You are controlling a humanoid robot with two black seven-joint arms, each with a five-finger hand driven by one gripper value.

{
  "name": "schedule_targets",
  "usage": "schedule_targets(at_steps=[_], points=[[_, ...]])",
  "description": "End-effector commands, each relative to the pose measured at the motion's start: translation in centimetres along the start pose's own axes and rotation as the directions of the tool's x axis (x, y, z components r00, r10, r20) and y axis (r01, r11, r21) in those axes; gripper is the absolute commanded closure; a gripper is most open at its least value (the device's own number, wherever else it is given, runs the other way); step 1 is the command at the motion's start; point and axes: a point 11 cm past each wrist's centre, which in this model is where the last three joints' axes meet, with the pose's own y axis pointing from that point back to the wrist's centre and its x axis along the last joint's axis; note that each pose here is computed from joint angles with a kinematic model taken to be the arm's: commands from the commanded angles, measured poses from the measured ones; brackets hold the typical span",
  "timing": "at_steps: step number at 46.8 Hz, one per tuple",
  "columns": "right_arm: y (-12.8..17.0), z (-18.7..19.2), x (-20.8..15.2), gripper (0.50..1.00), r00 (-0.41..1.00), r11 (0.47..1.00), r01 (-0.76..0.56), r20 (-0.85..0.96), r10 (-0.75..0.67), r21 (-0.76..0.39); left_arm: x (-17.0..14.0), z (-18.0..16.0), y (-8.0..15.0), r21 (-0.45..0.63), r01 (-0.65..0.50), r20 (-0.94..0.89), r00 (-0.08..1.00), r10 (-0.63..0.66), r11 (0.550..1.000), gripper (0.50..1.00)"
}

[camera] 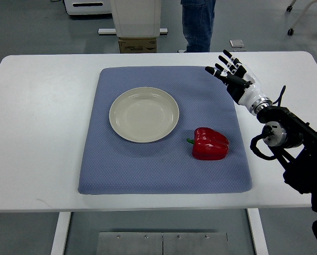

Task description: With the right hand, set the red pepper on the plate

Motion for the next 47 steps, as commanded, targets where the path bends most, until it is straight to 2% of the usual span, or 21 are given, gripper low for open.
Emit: schedule_targets(at_steps=[1, 47], points=[[0.03, 0.08, 0.02, 0.5, 1.0, 1.0, -0.001, 0.0, 0.001, -0.001, 0.01, -0.12, 0.01, 0.002, 0.0, 0.0, 1.0, 0.0, 1.0, 0.5], [-0.01, -0.34, 0.07, 0.5, 1.0, 1.0, 0.005, -0.003, -0.005, 0.009, 0.1, -0.2, 0.01, 0.003, -0.004, -0.003, 1.0, 0.004, 1.0, 0.5]])
